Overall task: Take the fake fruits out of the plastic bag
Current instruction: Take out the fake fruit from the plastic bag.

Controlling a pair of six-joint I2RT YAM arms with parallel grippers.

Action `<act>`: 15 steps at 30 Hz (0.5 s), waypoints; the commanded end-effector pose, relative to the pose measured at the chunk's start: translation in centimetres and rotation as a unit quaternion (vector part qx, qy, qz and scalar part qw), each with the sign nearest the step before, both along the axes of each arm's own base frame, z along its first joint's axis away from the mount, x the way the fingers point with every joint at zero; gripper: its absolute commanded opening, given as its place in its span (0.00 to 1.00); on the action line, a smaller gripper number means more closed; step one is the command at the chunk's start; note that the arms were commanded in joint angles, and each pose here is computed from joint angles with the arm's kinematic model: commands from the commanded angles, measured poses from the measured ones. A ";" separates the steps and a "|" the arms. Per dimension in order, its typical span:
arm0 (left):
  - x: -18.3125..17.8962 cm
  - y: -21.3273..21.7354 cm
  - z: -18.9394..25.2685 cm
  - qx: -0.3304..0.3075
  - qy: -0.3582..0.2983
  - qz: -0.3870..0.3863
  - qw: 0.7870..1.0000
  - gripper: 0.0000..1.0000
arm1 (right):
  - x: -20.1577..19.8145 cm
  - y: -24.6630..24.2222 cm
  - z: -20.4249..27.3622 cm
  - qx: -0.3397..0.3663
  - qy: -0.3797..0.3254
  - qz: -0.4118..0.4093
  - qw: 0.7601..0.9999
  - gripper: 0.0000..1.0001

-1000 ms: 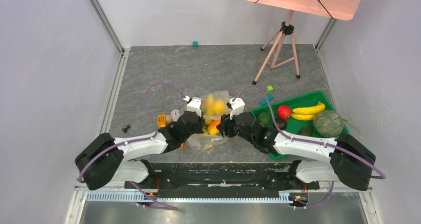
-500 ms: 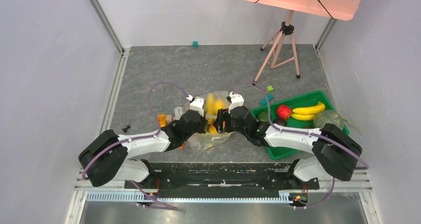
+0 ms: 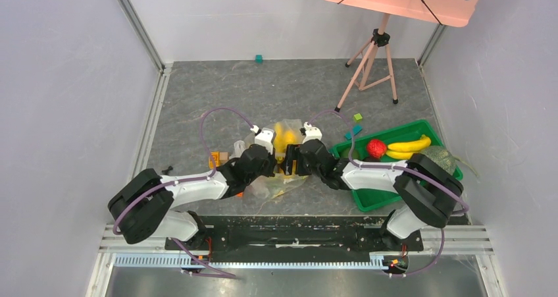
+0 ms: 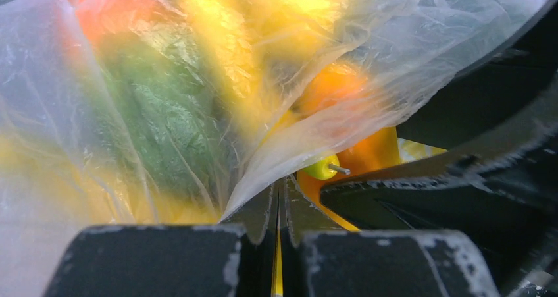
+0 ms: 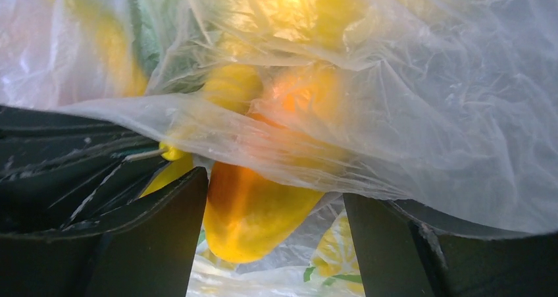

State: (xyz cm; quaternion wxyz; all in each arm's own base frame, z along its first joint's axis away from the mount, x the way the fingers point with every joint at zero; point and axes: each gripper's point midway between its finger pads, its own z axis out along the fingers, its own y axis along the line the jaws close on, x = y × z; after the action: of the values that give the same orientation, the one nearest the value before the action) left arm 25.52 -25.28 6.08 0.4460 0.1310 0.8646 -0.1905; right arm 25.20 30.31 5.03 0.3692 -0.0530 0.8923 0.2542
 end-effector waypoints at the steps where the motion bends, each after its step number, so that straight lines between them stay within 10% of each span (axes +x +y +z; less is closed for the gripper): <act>1: 0.7 -1.1 1.2 -0.003 -0.017 -0.018 1.000 0.02 | 1.6 0.5 -0.2 0.010 0.010 -0.027 1.000 0.78; 6: 0.6 -1.2 1.1 0.000 -0.013 -0.020 1.000 0.02 | 2.3 0.5 -1.5 -0.014 0.016 -0.032 0.999 0.77; 15: 0.8 -1.0 0.9 0.006 -0.014 -0.015 1.000 0.02 | 2.5 -1.3 -0.2 -0.038 -0.022 -0.039 0.998 0.46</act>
State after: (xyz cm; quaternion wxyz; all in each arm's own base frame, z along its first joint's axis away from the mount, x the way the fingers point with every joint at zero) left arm 25.48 -25.73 5.94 0.4392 0.1363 0.8663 -0.1953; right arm 27.11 30.62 3.25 0.3635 -0.0362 0.9027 0.2272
